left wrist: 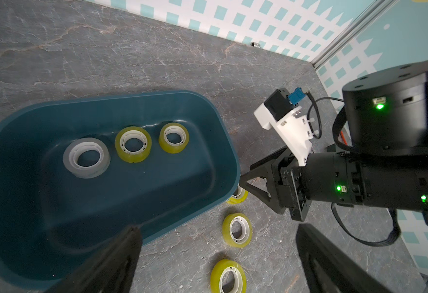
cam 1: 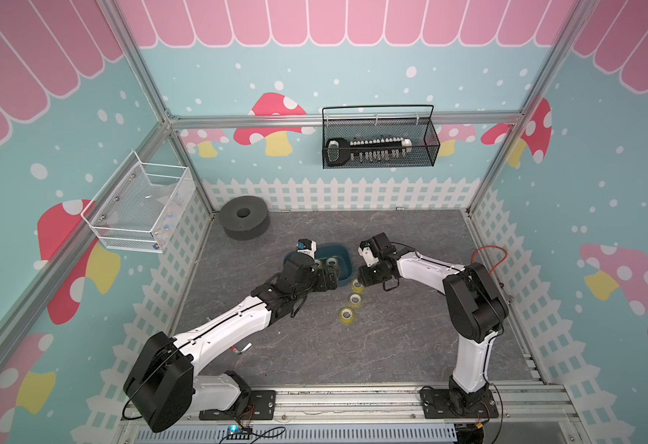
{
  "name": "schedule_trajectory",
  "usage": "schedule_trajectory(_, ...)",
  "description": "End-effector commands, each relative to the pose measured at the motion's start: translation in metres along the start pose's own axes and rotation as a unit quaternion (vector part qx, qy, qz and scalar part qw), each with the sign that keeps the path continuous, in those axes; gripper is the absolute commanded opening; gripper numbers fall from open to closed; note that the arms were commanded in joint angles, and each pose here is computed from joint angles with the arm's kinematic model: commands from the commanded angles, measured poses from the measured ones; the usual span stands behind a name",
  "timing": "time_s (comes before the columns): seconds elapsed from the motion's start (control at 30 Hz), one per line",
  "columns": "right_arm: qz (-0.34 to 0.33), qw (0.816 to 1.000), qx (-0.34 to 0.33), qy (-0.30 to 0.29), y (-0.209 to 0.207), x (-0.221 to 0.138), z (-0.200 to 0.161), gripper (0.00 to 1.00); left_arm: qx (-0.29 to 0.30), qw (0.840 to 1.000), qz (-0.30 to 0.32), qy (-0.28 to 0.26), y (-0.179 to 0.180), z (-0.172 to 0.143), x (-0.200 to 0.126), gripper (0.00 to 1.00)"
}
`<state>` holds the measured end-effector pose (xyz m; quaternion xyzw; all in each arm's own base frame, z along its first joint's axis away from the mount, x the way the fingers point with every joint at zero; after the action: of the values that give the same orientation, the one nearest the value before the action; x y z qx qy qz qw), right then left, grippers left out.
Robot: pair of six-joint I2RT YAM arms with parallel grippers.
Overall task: Put the transparent tape into the storage box
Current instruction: Pick up the tape from the center of the board.
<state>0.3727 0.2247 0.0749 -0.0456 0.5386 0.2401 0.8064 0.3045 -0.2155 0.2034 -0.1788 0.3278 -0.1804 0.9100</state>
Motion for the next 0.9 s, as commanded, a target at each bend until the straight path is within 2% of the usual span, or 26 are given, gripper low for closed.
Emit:
schedule_trajectory(0.0, 0.007, 1.000, 0.000, 0.018, 0.004, 0.016, -0.010, 0.44, -0.001, 1.000, -0.004, -0.006, -0.003, 0.003, 0.001, 0.99)
schedule_trajectory(0.23, -0.003, 1.000, -0.003, 0.029, 0.004, 0.023, -0.017, 0.37, -0.002, 1.000, -0.001, -0.008, -0.001, 0.002, 0.000, 0.99)
schedule_trajectory(0.47, -0.017, 0.999, -0.003, 0.030, 0.001, 0.016, -0.021, 0.12, 0.001, 1.000, 0.000, -0.009, -0.002, 0.004, 0.001, 0.99)
schedule_trajectory(0.57, -0.023, 0.999, -0.002, 0.028, -0.001, 0.013, -0.022, 0.05, 0.002, 1.000, -0.002, -0.014, -0.003, 0.007, 0.001, 0.99)
schedule_trajectory(0.67, -0.030, 0.999, -0.003, 0.025, -0.001, 0.007, -0.021, 0.01, 0.004, 1.000, -0.004, -0.018, -0.005, 0.010, -0.001, 0.99)
schedule_trajectory(0.87, -0.049, 0.998, -0.005, 0.025, -0.004, -0.008, -0.016, 0.00, 0.009, 0.999, -0.010, -0.041, -0.011, 0.025, -0.007, 0.99)
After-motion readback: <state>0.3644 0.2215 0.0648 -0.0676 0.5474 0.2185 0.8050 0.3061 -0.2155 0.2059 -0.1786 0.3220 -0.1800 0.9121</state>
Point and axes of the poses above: each gripper's point midway between its finger pads, its own x axis out along the fingers, its own y axis along the line the jaws close on, z = x × y, the point moved 4 cm from there along -x, back along the fingers, and after that the axes turned 3 degrees about -x, right-handed, at the moved point
